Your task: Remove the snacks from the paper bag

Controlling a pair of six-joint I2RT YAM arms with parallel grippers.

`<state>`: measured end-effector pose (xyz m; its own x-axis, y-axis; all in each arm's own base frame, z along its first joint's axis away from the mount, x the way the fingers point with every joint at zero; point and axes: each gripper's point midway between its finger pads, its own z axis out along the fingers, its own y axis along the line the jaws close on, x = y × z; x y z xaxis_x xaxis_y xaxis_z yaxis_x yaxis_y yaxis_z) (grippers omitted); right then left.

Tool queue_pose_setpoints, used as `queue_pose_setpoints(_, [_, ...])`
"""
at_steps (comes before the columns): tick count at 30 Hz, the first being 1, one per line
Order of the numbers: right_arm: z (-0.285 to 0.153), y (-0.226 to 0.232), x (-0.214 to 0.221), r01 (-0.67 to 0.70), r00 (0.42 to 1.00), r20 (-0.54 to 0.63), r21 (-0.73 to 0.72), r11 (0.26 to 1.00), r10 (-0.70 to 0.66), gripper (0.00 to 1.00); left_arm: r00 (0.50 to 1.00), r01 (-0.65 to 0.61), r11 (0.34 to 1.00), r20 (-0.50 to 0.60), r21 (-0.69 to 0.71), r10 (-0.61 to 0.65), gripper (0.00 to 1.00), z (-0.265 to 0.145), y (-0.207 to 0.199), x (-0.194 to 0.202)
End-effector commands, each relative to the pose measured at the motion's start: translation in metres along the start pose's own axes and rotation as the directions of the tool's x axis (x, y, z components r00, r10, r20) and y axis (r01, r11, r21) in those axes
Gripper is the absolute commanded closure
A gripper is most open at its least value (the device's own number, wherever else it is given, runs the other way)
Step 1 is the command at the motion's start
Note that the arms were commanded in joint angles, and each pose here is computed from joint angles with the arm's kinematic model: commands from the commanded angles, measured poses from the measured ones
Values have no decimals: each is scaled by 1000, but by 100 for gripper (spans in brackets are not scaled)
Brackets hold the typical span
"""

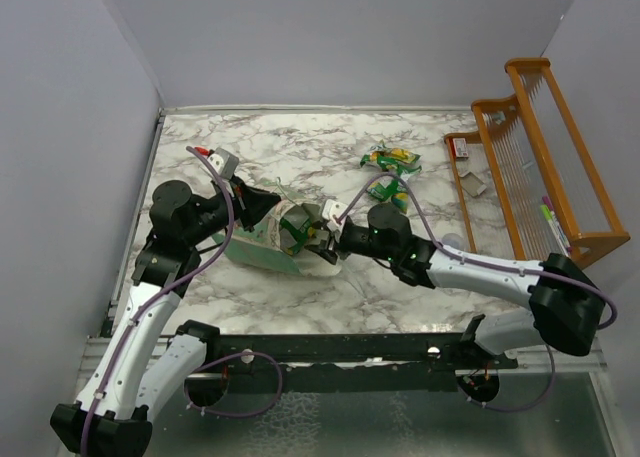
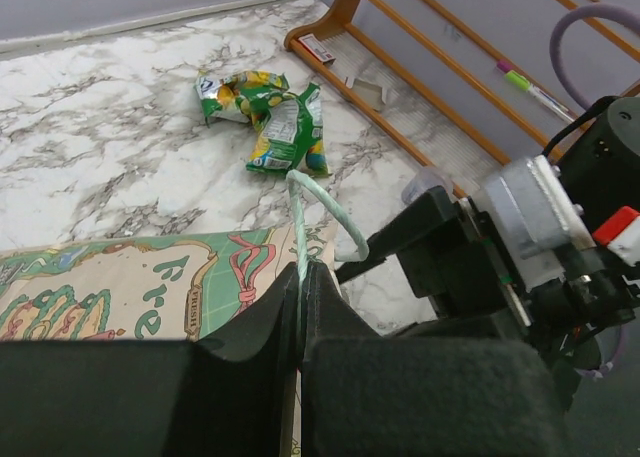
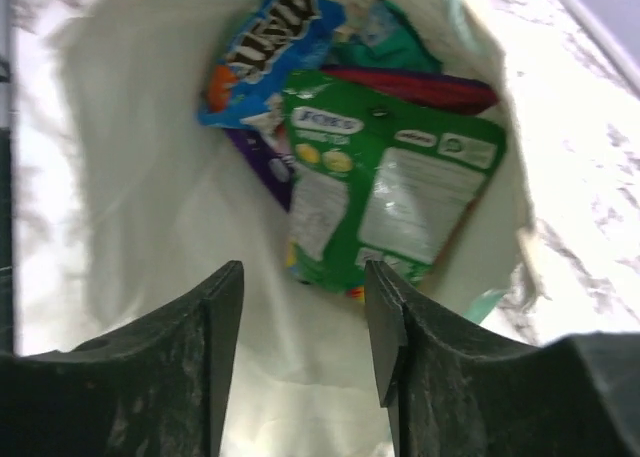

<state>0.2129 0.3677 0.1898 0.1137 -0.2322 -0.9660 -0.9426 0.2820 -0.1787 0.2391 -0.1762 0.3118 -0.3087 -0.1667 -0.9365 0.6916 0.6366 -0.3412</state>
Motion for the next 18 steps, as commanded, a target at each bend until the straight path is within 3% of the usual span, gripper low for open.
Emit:
queue_pose_setpoints(1, [21, -34, -15, 112, 993, 15, 146, 983, -115, 50, 998, -23, 1000, 53, 9, 23, 100, -4, -9, -21])
queue_pose_setpoints(9, [46, -50, 7, 104, 994, -3, 227, 968, -106, 49, 998, -21, 1000, 55, 11, 21, 100, -5, -11, -24])
queue_pose_setpoints(18, [64, -69, 26, 88, 994, 28, 339, 937, -104, 29, 998, -30, 1000, 52, 4, 30, 100, -6, -10, -23])
